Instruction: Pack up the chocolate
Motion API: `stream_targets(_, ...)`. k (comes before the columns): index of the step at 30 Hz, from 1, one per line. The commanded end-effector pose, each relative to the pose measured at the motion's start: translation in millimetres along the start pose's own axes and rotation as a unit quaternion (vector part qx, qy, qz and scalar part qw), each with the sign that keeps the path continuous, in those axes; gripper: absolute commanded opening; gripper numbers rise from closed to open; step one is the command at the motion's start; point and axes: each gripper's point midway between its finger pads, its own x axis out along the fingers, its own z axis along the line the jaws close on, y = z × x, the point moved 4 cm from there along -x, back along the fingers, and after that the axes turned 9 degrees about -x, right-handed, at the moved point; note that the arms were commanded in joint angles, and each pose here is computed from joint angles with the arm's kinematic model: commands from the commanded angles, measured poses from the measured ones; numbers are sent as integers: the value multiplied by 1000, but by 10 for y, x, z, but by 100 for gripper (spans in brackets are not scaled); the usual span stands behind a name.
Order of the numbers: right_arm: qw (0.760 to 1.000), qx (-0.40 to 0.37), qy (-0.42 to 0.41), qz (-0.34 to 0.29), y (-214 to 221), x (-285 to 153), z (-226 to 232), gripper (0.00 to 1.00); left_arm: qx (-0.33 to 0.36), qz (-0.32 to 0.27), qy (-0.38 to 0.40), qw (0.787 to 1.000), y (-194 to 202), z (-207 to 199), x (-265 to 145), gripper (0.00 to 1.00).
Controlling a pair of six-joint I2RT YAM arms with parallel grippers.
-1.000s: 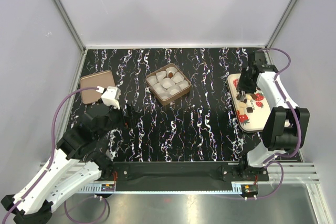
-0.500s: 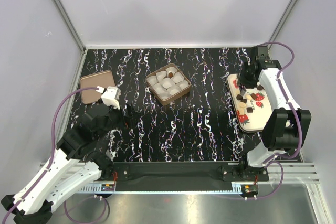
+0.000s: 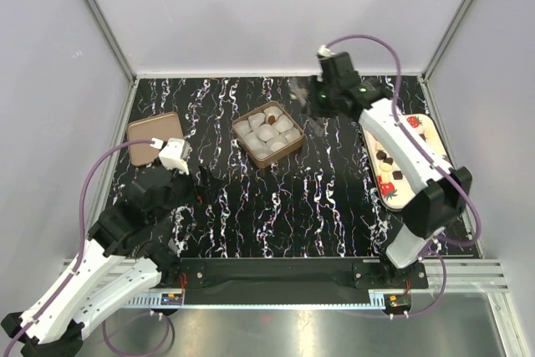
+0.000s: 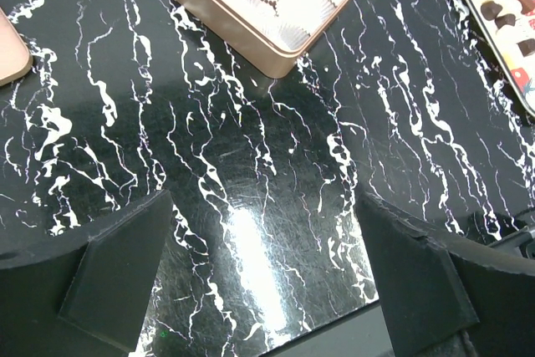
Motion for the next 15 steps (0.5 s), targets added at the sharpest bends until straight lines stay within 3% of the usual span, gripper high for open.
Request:
stream_targets(1,999,-12,-27,-36,-196,206,495,29,-7,-39,4,999,-136,-15,-44,99)
stream_targets(6,998,-37,-51,-31,-183,628,963,29,-8,-46,1,999,-148,1,-64,99)
stream_targets(15,998,-51,-41,4,91,1043,1201,30,-8,-48,0,999,-153,3,-64,99)
